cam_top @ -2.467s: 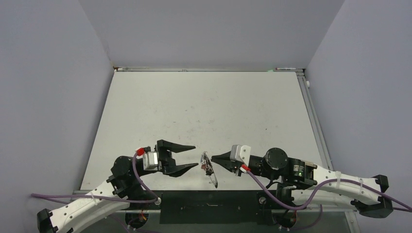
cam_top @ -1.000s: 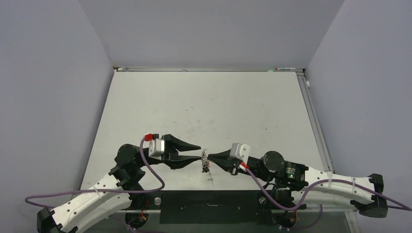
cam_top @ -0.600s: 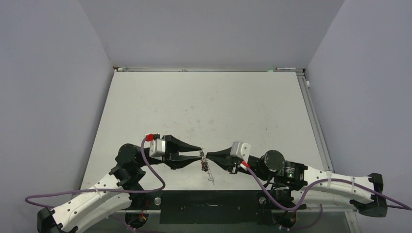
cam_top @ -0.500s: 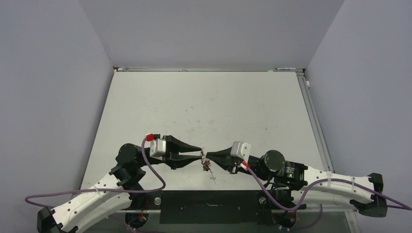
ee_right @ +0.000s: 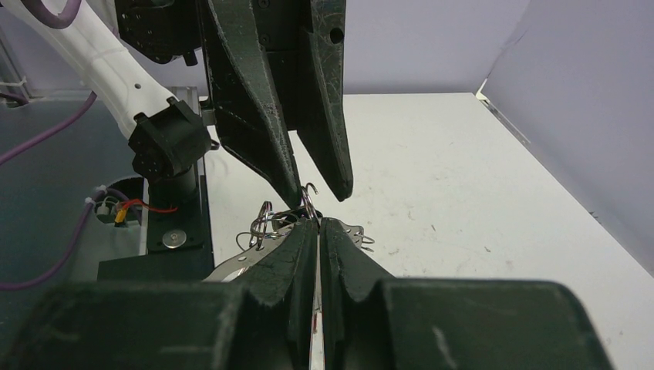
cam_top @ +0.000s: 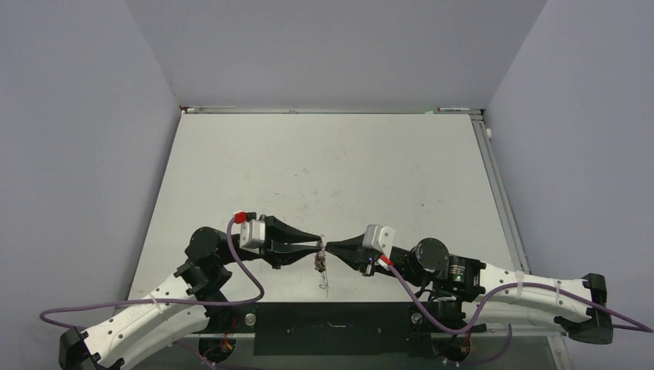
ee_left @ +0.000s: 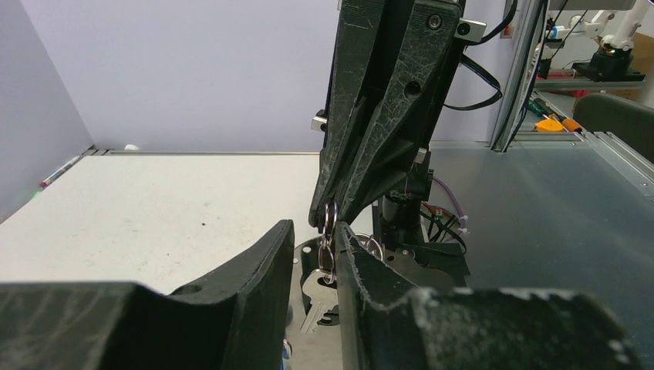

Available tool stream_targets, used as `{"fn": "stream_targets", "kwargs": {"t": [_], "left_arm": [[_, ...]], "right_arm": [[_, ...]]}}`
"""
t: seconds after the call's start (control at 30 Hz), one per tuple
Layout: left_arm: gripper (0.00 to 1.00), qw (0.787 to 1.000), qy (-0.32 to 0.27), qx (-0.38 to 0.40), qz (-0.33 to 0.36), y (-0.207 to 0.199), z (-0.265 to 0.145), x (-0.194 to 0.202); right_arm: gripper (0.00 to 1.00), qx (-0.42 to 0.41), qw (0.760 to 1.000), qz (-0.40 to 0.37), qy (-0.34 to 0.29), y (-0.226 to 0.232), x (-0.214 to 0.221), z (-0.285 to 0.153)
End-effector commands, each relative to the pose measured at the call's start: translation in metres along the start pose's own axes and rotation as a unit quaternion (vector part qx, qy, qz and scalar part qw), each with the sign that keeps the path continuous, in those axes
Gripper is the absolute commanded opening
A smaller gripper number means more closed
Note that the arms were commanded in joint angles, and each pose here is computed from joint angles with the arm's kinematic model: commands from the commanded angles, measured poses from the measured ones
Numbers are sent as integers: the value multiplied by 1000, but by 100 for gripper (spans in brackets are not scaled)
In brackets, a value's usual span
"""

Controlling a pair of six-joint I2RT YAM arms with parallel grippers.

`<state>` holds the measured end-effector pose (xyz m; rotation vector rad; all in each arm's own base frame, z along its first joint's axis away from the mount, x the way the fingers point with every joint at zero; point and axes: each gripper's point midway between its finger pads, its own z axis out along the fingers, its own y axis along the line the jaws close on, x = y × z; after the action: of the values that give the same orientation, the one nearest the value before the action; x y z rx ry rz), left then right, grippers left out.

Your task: Put the keys on the keyring

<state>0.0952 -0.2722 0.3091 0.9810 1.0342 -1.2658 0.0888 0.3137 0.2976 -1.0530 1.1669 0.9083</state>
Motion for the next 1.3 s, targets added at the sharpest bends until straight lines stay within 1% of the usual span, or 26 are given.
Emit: {"fn": "stream_targets", "kwargs": {"t": [0.0,0.23,0.53,0.57,0.6,0.73,0.8,0.87,0.9,0.97,1.0,1.07,1.1,1.17,1.27], "left_arm": [[20,1000,-7,-3,15,2,2,-7],[8,1000,-3,-2,15,2,3,-6],[7,1000,-1,2,16,0,3,-5],[6,1000,-1,3,17,0,3,-5],[0,1000,-2,5,18,-1,3,-5],[0,1000,-1,8,28,-3,2,-9],[0,999,0,-9,37,2,0,-10],[0,998,8,-30,47,10,-2,-9],[0,998,13,-37,49,12,-3,-8],[0,997,25,-48,54,17,-4,-5],[0,997,30,-51,55,19,-4,-4],[0,996,39,-55,58,21,-4,-1],[0,995,43,-60,60,23,-4,0],[0,994,54,-71,66,29,-5,4],[0,990,81,-84,80,36,-6,13]], "right_arm": [[5,0,997,9,-81,-3,-55,3],[5,-3,996,9,-84,-2,-57,5],[5,-6,996,6,-88,-1,-59,7],[5,-5,996,6,-87,-1,-58,7],[5,-6,996,6,-88,-1,-58,8],[5,-7,997,6,-83,0,-56,9],[6,-7,997,7,-76,-1,-54,9],[11,1,998,8,-63,-4,-53,8],[17,5,998,8,-56,-6,-53,8],[25,15,999,1,-38,-10,-51,5],[31,20,999,-5,-24,-14,-50,3],[42,28,999,-16,-8,-19,-54,1],[46,30,999,-23,23,-20,-46,-2],[51,26,997,-35,66,-23,-43,-4],[56,-18,989,-48,139,-12,-33,-3]]}}
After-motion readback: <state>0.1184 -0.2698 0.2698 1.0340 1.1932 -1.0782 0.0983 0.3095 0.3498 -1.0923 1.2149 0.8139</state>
